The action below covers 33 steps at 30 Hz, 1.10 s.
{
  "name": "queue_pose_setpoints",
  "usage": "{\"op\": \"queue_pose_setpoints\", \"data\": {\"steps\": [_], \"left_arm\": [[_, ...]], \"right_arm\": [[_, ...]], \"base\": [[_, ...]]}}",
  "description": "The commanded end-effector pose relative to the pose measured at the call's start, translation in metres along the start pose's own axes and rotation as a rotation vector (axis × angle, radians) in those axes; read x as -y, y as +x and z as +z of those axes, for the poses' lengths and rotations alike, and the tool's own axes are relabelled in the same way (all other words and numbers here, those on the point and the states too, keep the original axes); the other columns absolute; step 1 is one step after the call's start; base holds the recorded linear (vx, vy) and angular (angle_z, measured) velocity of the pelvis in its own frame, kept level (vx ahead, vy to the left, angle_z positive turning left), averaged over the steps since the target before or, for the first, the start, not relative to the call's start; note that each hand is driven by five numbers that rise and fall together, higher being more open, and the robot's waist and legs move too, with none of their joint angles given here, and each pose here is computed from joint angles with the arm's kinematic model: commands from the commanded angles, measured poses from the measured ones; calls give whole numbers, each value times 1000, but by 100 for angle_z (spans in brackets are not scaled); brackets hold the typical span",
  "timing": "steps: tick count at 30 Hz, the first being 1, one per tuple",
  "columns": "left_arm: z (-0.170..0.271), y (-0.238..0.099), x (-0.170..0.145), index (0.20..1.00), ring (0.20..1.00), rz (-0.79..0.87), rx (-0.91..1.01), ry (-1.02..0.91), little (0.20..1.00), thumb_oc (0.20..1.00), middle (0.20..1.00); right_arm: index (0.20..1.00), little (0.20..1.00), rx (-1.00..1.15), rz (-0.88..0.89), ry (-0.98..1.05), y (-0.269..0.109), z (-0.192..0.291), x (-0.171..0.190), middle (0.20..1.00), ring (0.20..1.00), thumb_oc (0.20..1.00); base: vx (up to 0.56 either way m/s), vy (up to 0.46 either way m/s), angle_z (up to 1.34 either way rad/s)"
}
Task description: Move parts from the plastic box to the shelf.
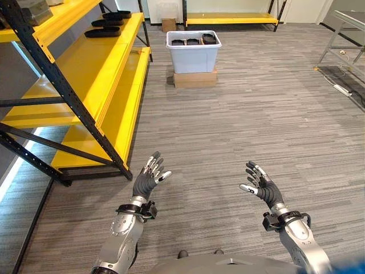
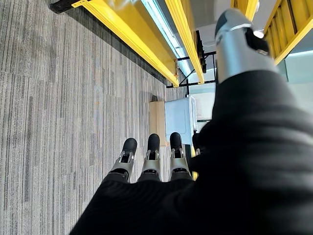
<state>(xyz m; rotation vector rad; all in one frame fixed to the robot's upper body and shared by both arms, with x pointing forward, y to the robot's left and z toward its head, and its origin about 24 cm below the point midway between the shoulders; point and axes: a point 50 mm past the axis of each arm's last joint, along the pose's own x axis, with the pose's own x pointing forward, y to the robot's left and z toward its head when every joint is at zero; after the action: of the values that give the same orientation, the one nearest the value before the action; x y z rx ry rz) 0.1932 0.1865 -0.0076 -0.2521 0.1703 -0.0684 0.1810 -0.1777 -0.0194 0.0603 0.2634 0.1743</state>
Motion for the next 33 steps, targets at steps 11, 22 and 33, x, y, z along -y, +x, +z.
{"op": "queue_pose_setpoints", "data": {"steps": [11,22,33], "left_arm": [[16,8,3,1000,1000,-51,73,62,1000,1000,1000],[17,7,2,1000,1000,-51,72,58,1000,1000,1000],[26,12,-2,1000,1000,-38,108,63,1000,1000,1000]], "right_arm": [[1000,1000,98,4,42,8,18,0,1000,1000,1000],[1000,1000,96,0,47,10,18,1,1000,1000,1000],[1000,1000,125,8,59,16,25,-1,1000,1000,1000]], "base": [[0,0,0],[0,0,0],[-11,66,-3]]}}
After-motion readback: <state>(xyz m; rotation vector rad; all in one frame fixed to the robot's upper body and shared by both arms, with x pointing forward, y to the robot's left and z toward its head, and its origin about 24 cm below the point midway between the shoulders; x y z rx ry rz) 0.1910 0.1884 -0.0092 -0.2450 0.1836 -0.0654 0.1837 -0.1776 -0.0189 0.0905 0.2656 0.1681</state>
